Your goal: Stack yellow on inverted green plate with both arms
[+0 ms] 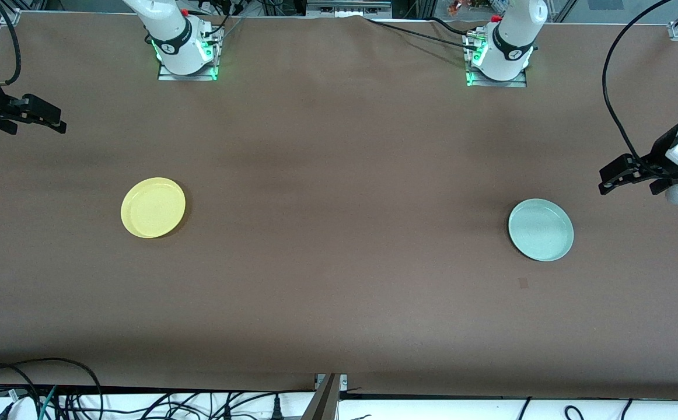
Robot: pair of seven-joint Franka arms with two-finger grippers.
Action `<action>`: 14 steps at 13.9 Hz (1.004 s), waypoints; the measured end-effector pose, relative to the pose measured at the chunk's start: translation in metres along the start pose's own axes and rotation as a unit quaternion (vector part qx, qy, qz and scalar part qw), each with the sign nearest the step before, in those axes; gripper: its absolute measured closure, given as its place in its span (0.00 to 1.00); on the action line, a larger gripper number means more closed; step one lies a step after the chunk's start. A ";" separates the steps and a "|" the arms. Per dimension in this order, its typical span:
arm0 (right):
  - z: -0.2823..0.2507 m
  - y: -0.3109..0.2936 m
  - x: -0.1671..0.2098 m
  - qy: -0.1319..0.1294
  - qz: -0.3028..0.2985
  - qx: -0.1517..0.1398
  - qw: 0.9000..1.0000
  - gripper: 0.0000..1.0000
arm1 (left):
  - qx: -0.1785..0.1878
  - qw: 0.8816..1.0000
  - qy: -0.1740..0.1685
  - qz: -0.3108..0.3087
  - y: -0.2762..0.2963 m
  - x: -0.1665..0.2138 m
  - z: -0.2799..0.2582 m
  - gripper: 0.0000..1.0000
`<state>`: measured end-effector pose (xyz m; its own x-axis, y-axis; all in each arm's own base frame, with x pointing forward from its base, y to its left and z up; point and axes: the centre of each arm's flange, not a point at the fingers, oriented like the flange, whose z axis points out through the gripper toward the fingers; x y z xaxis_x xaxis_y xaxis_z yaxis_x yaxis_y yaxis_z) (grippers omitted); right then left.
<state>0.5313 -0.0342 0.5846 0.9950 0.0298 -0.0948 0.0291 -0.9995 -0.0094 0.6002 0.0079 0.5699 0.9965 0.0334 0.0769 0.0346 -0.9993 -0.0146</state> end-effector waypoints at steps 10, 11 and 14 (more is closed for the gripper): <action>0.000 0.000 0.000 0.000 0.000 0.000 1.000 0.00 | -0.002 1.000 0.004 -0.007 -0.005 0.000 0.000 0.00; 0.000 0.000 0.000 0.000 0.000 0.000 1.000 0.00 | -0.002 1.000 0.004 -0.005 -0.003 0.000 0.000 0.00; 0.000 0.000 0.000 0.000 0.000 0.000 1.000 0.00 | -0.002 1.000 0.003 -0.001 0.002 0.000 0.001 0.00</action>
<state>0.5313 -0.0342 0.5846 0.9951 0.0298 -0.0948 0.0290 -0.9995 -0.0094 0.6002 0.0063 0.5688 0.9958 0.0359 0.0837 0.0368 -0.9993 -0.0095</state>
